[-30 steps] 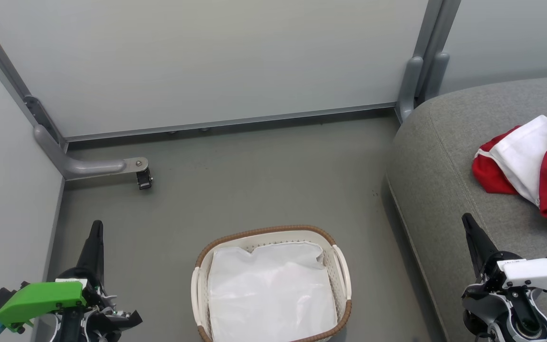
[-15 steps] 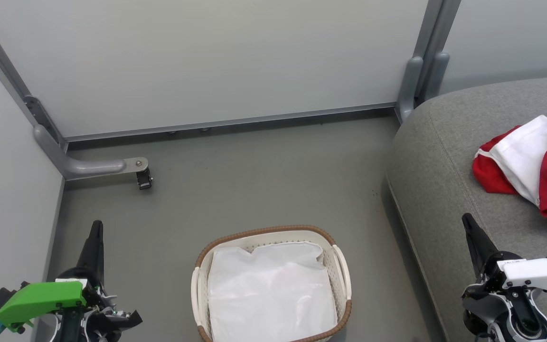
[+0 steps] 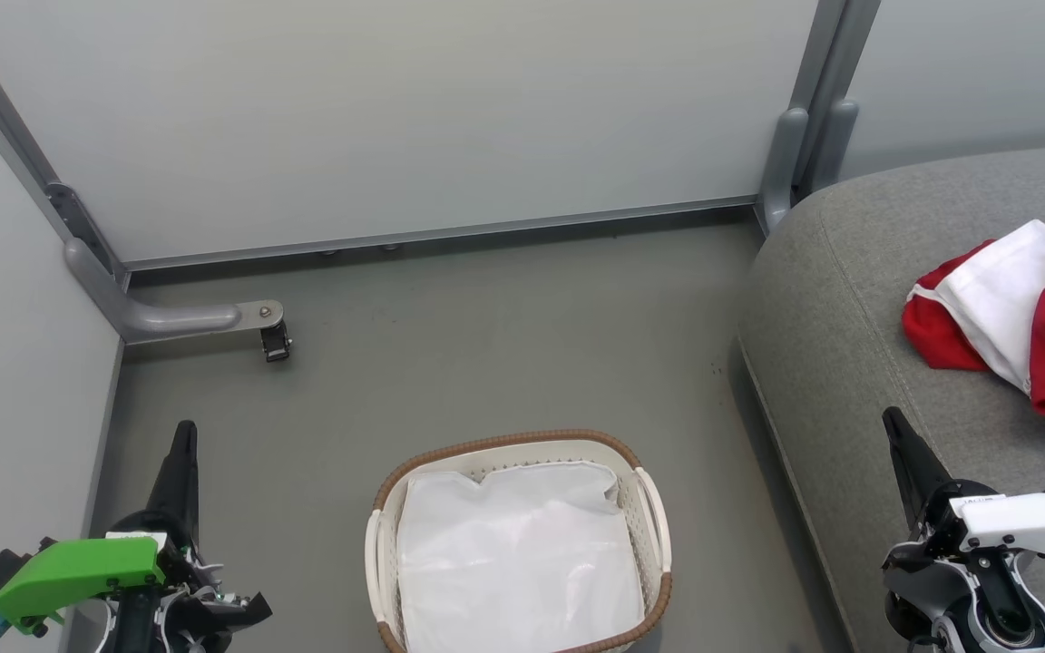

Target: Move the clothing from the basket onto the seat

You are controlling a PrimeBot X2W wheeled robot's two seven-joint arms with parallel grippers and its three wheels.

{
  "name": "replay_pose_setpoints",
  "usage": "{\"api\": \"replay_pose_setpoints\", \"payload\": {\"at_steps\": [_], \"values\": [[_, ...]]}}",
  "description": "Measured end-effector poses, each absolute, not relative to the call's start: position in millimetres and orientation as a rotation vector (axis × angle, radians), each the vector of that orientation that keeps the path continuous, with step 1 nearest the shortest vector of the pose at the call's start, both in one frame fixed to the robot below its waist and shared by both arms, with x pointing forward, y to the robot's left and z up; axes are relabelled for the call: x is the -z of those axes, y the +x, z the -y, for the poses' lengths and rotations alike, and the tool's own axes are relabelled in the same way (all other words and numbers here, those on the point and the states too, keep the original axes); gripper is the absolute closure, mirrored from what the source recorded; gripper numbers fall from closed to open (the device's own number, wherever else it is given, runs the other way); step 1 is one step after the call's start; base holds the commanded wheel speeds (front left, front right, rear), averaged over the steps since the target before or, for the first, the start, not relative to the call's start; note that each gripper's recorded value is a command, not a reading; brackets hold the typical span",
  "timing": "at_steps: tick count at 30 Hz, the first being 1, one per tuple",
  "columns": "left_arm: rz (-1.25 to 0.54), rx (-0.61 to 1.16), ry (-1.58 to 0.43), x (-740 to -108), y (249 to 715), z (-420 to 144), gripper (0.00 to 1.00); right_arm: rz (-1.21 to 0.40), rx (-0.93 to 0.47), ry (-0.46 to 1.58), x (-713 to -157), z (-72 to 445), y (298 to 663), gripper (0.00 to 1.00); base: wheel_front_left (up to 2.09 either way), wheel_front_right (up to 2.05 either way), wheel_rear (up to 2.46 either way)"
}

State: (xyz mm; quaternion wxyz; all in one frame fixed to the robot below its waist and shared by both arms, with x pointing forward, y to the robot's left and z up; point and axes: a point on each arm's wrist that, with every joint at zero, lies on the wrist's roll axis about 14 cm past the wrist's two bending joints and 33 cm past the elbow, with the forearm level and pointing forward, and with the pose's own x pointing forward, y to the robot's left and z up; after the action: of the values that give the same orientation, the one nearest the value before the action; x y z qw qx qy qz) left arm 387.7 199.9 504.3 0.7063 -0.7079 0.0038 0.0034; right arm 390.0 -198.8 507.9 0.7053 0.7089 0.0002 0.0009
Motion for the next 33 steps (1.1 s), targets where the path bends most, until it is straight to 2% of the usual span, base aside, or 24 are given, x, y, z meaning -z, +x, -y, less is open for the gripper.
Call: {"api": "replay_pose_setpoints", "payload": {"at_steps": [33], "values": [[-0.008,-0.007,-1.573,-504.5,387.7,-199.8,1.0,0.0,-0.002,1.576,-507.9,198.9,390.0,1.0,0.0,0.0,0.0]]}}
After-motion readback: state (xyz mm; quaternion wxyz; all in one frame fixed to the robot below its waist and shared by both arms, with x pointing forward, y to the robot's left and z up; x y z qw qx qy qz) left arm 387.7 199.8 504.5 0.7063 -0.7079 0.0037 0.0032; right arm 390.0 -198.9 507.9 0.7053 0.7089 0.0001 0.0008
